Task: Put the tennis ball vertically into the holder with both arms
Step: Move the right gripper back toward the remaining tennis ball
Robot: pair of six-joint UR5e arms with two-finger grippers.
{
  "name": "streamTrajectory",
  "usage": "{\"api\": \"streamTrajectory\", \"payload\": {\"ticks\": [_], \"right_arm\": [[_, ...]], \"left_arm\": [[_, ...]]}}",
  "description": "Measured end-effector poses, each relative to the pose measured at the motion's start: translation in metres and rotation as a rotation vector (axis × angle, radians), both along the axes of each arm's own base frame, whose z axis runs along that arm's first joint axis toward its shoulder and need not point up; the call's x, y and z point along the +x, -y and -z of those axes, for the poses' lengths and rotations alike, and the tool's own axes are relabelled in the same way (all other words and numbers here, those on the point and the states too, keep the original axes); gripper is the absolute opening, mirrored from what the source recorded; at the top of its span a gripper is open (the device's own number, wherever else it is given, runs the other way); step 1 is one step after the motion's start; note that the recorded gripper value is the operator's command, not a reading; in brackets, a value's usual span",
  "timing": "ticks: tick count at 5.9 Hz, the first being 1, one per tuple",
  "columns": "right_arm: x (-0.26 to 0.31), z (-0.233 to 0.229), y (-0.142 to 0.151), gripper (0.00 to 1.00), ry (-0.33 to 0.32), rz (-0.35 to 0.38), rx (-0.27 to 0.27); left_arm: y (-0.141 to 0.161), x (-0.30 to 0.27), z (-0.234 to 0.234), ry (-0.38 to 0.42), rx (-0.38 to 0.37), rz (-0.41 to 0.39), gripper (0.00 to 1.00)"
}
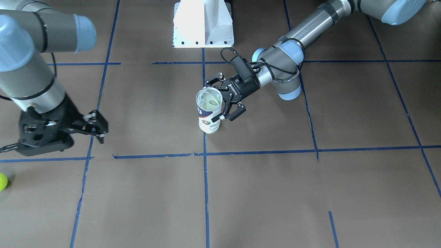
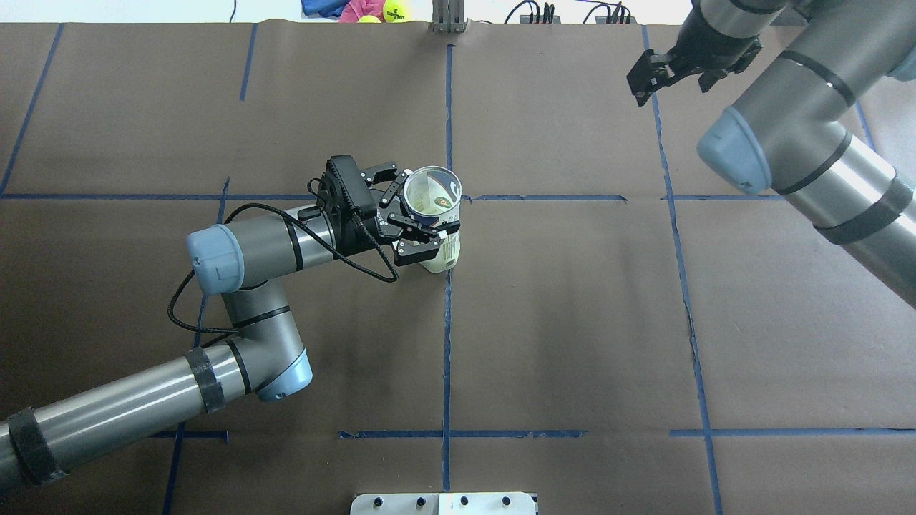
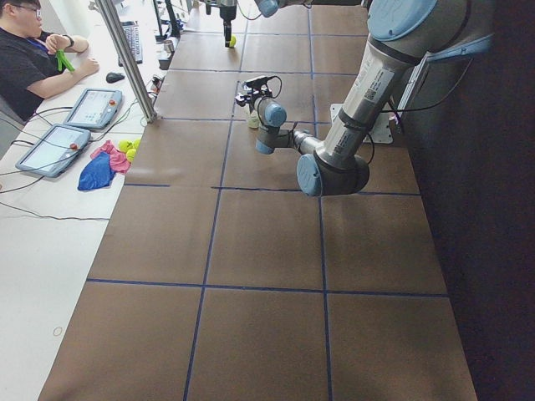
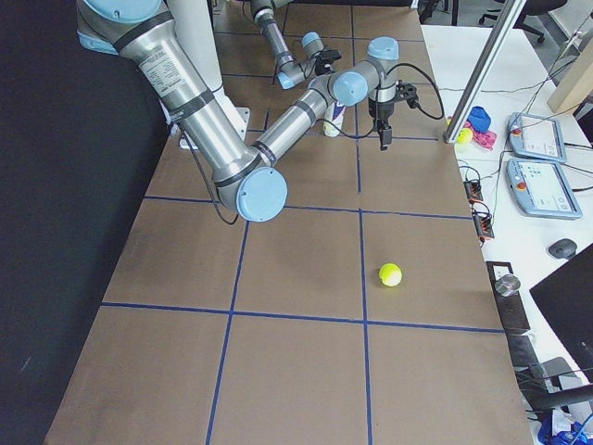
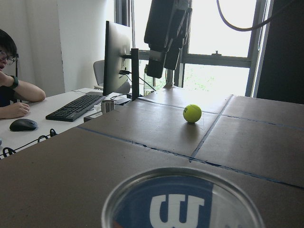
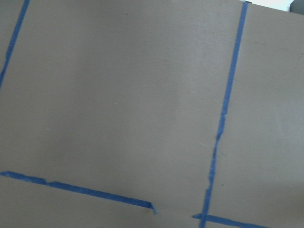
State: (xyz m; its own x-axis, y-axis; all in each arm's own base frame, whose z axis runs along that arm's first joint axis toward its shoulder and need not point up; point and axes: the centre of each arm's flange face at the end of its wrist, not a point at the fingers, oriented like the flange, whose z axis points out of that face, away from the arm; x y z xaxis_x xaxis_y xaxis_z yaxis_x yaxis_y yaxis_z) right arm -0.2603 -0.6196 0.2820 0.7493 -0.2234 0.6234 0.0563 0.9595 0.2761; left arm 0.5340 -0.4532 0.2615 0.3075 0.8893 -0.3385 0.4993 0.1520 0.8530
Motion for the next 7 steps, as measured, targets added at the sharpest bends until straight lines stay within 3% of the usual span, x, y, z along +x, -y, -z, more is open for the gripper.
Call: {"api": "streamTrajectory", "payload": {"ticks": [2, 4, 5, 7], "right_arm": [[0.067, -0.075, 0.030, 1.00, -0.078, 0.091, 0.033], [0.104, -0.164, 0.062, 1.00, -0.082, 0.136, 0.087], [0.109, -0.215, 0.069, 1.00, -0.080, 0.147, 0.117], [0.114, -0.287, 0.058, 1.00, -0.092, 0.169, 0.125]], "left_arm": [[0.000, 0.000, -0.001, 0.000, -0.001, 0.000, 0.96], [0.000, 0.000, -0.001, 0.000, -0.001, 0.000, 0.96], [-0.001, 0.000, -0.001, 0.001, -0.001, 0.000, 0.96], [-0.001, 0.001, 0.000, 0.000, -0.001, -0.001, 0.96]]}}
